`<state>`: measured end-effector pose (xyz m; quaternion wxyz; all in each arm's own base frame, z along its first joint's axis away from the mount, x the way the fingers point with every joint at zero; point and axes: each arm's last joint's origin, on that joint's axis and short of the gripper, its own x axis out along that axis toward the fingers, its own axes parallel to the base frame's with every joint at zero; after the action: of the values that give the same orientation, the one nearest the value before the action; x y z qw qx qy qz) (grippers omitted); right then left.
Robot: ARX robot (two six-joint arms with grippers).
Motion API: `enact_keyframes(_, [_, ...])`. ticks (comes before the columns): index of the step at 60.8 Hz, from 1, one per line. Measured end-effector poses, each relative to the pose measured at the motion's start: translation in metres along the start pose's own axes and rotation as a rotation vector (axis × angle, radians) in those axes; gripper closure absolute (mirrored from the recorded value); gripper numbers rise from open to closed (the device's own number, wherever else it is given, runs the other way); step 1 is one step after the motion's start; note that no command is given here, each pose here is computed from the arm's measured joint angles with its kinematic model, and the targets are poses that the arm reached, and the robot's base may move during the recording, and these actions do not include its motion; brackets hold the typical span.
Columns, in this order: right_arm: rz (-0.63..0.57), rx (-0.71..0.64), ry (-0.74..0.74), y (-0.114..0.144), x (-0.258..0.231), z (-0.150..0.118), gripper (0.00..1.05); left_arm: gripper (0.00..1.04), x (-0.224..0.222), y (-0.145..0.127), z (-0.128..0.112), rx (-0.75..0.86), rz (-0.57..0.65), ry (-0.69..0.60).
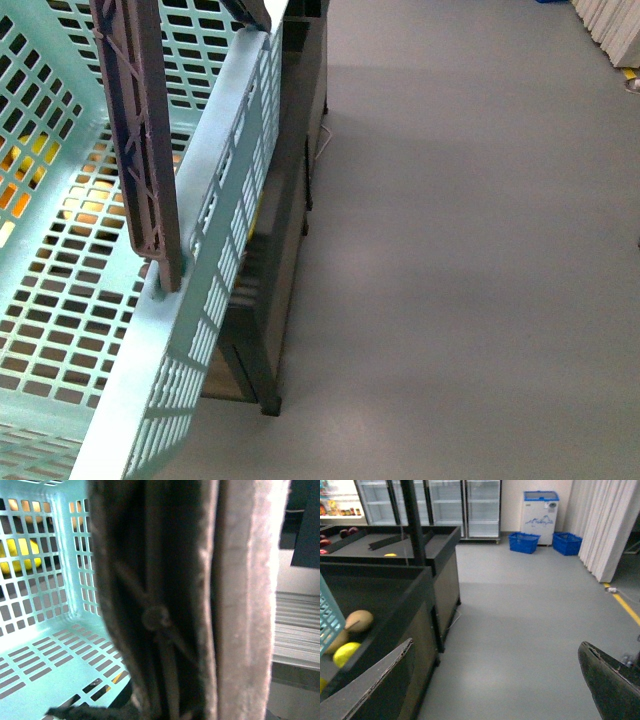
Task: Pick mango and avocado into basket
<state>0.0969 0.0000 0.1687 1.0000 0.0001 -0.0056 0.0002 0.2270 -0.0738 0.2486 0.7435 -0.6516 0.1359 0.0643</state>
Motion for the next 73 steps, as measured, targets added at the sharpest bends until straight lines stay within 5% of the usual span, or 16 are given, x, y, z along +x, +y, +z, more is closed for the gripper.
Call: enact_keyframes(73, [0.001,0.000,0.000,0.0000,0.0000,0.0000,0.09,0.91,-0.0001,0.0001,0.0000,0.002,0.000,0.001])
